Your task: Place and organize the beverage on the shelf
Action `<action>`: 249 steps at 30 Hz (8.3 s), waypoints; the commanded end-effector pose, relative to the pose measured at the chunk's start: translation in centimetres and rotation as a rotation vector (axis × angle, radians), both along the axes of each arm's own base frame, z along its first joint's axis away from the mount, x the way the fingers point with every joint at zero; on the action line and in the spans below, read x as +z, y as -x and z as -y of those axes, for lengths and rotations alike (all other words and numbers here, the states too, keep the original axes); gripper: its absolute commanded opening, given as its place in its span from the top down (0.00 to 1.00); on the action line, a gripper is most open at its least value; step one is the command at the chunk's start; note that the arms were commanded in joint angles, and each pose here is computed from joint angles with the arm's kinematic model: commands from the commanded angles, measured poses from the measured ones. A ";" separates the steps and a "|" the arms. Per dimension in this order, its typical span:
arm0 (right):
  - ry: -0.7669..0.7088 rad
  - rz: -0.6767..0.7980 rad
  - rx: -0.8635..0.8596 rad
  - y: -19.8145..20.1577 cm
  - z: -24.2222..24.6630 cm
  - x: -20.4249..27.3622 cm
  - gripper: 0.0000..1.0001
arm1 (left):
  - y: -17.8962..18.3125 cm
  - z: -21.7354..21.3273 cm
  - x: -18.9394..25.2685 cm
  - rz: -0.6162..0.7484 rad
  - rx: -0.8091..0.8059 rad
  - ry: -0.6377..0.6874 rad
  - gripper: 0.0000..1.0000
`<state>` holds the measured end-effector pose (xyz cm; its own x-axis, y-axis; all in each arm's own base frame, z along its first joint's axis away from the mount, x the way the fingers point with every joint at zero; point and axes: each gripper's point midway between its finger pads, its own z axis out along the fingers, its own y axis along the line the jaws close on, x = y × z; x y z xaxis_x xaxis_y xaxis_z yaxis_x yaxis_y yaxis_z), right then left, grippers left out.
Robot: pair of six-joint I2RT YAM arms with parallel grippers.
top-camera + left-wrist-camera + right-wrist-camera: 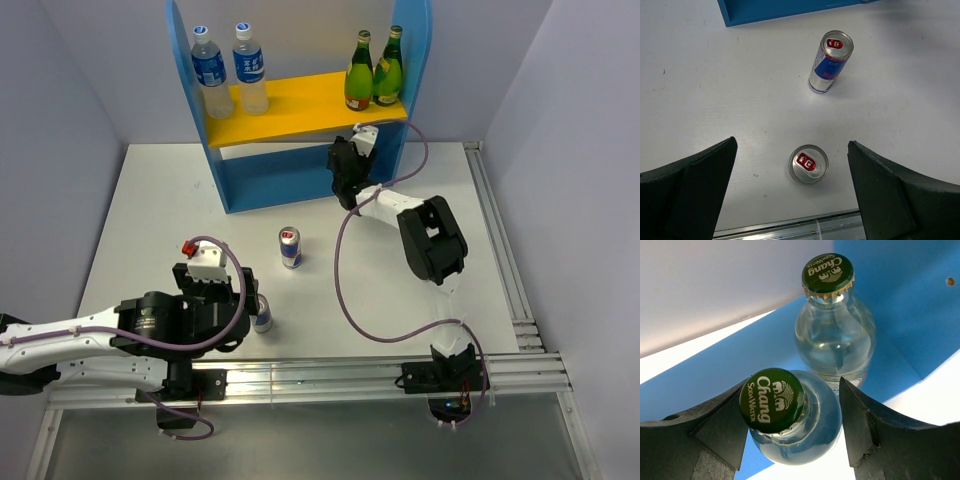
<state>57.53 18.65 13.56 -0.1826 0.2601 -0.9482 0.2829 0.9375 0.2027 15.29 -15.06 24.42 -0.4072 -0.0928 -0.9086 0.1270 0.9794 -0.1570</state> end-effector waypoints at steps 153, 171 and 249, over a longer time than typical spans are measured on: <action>0.012 0.109 0.478 0.5 -17.8 5.5 1.00 | -14.3 4.6 -8.5 0.158 0.291 0.119 1.00; -0.056 0.062 0.485 1.0 -18.4 4.1 0.00 | -14.5 3.5 -8.2 0.178 0.314 0.122 1.00; -0.162 0.144 0.500 18.1 -8.6 4.5 0.00 | -41.2 -1.7 -0.2 0.501 0.442 0.108 1.00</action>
<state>39.33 27.40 15.95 -0.2516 0.2707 -0.9292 -0.2349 0.9143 0.3300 55.05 -13.40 18.78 0.0030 -0.2121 -0.9772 -0.2225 0.9526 -0.2075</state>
